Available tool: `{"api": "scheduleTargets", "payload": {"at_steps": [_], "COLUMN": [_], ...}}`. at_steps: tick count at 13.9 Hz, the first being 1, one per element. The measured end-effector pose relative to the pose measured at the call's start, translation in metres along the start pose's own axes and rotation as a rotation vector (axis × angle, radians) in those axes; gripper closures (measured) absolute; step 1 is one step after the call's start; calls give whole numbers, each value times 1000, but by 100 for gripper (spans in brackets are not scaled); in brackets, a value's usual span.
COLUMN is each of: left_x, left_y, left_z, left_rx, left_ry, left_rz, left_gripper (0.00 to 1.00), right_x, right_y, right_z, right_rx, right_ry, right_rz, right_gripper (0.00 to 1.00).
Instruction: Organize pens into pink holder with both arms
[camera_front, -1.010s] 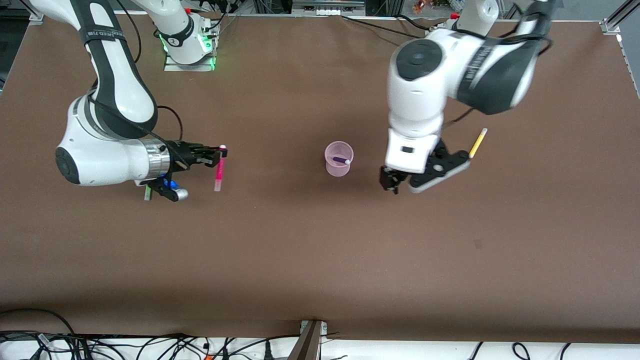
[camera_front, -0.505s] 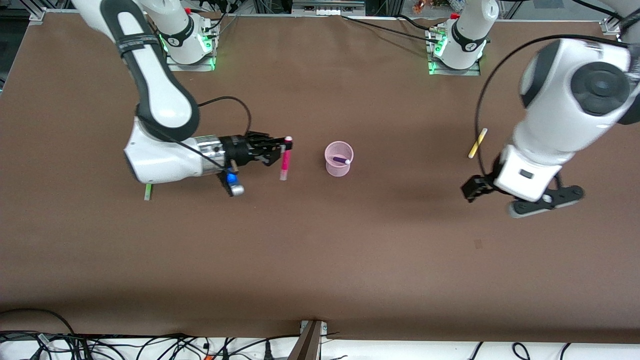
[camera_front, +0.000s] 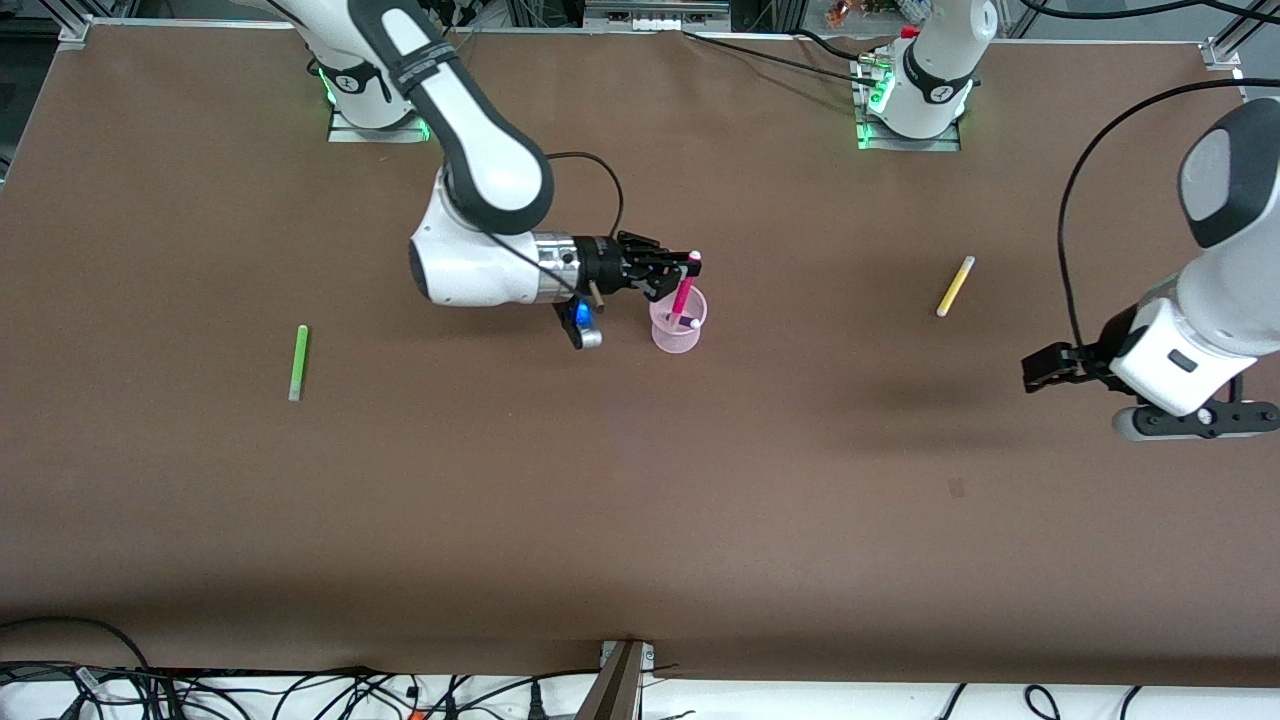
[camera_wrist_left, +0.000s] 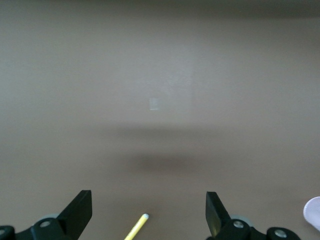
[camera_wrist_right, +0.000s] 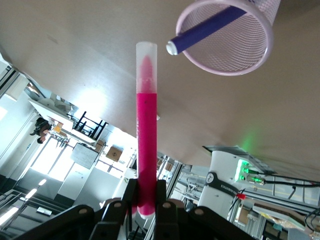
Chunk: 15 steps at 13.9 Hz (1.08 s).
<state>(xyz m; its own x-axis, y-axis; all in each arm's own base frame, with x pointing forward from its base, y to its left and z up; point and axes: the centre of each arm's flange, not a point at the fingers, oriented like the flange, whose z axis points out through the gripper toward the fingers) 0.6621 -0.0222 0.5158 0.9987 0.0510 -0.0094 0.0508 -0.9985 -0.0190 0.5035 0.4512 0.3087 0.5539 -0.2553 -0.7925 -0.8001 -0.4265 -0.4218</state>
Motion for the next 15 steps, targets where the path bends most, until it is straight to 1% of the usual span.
{"api": "scheduleTargets", "payload": {"at_steps": [1,4,5,7,9,11,13,15], "left_x": [-1,-7,-11,-24,-38,-50,-54,-53], "left_y": [-9,-27,-32,-34,-29,-22,-10,-6], "left_z": [0,-9,-14,-20,-14,-1,3,-7], "left_rx": [-3,-61,-76,-87,-89,-68,-42,-41], "left_ry": [-9,-24,-24,-25,-10,-7,-1,28], "left_rz": [14,19,19,31,41,66,96,103], "left_gripper": [0,0,0,0,0,0,0,0], "right_x": [3,18,20,19,15,15,17,20], "right_y": [8,29,36,44,46,48,51,55], "right_z": [5,8,11,19,24,25,27,28], "right_rx": [-5,-4,1,17,23,22,19,13], "right_ry": [4,1,-3,7,22,28,33,37], "right_rz": [-4,26,48,73,74,75,78,74], "right_gripper": [82,82,82,82,82,82,82,82]}}
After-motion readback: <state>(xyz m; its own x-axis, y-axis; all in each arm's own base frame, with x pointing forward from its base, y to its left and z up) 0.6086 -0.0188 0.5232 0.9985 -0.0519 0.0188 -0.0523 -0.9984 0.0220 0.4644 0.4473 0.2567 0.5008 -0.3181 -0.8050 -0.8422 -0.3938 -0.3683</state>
